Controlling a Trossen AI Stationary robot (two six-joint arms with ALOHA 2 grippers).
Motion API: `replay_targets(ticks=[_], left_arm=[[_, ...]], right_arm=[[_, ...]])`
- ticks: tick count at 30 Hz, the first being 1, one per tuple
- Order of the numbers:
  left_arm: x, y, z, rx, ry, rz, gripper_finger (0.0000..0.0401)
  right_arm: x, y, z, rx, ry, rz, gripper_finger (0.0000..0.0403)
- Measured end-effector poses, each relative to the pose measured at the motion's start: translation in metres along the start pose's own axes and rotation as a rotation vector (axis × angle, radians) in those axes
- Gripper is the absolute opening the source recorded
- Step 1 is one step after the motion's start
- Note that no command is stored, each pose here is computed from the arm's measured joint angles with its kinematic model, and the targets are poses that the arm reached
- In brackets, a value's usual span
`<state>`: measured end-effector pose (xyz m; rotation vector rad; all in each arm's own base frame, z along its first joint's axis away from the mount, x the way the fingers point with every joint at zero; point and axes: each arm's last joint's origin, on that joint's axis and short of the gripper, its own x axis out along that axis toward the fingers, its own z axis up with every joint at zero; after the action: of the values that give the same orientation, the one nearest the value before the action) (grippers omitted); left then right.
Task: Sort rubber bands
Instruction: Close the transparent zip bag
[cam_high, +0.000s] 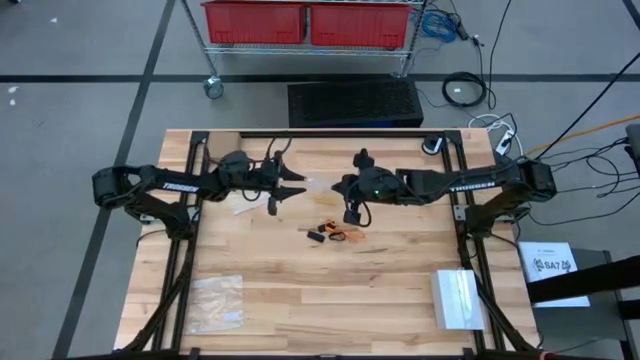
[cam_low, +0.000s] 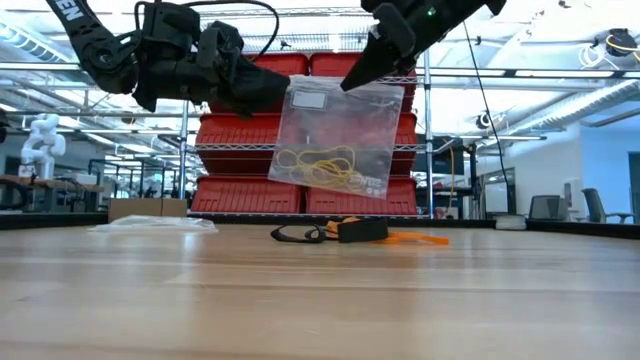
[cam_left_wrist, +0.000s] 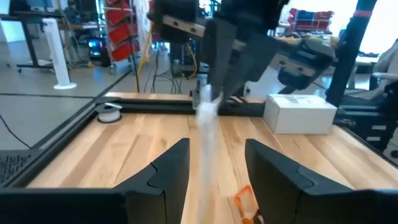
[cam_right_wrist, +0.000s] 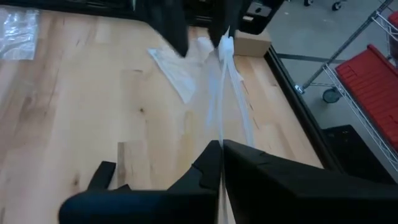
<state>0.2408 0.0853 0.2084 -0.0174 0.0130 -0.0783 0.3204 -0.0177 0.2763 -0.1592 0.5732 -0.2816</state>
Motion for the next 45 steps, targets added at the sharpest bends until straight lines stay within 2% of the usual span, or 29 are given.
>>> replay_targets(ticks=[4, 13, 15, 21, 28, 32, 40, 45], left_arm=[[0.002, -0.003, 0.0, 0.008, -0.001, -0.015, 0.0139], [0.002, -0.005, 0.001, 0.033, -0.008, -0.02, 0.0023], [0.002, -0.005, 0.001, 0.033, -0.008, -0.021, 0.0008], [0.002, -0.005, 0.002, 0.052, -0.017, -0.019, 0.0004], [0.002, -0.005, 0.002, 0.06, -0.016, -0.017, 0.0002], [0.004, -0.007, 0.002, 0.073, -0.014, -0.023, 0.0002], [0.007, -0.014, 0.001, 0.082, -0.003, -0.024, 0.0001], [0.007, -0.014, 0.0, 0.078, 0.006, -0.015, 0.0001]], right_arm=[[0.0, 0.0, 0.0, -0.001, 0.0, 0.0, 0.0001], [-0.001, 0.005, 0.0, -0.017, -0.002, 0.018, 0.0001], [-0.002, 0.007, 0.0, -0.02, -0.002, 0.022, 0.0001], [-0.004, 0.007, 0.004, 0.035, 0.007, 0.027, 0.0019], [-0.009, 0.002, 0.025, 0.12, -0.09, 0.069, 0.0097], [-0.008, -0.002, 0.031, 0.107, -0.152, 0.123, 0.0128], [0.016, -0.005, 0.027, 0.093, -0.145, 0.172, 0.0134], [0.029, -0.003, 0.038, 0.053, -0.108, 0.173, 0.0135]])
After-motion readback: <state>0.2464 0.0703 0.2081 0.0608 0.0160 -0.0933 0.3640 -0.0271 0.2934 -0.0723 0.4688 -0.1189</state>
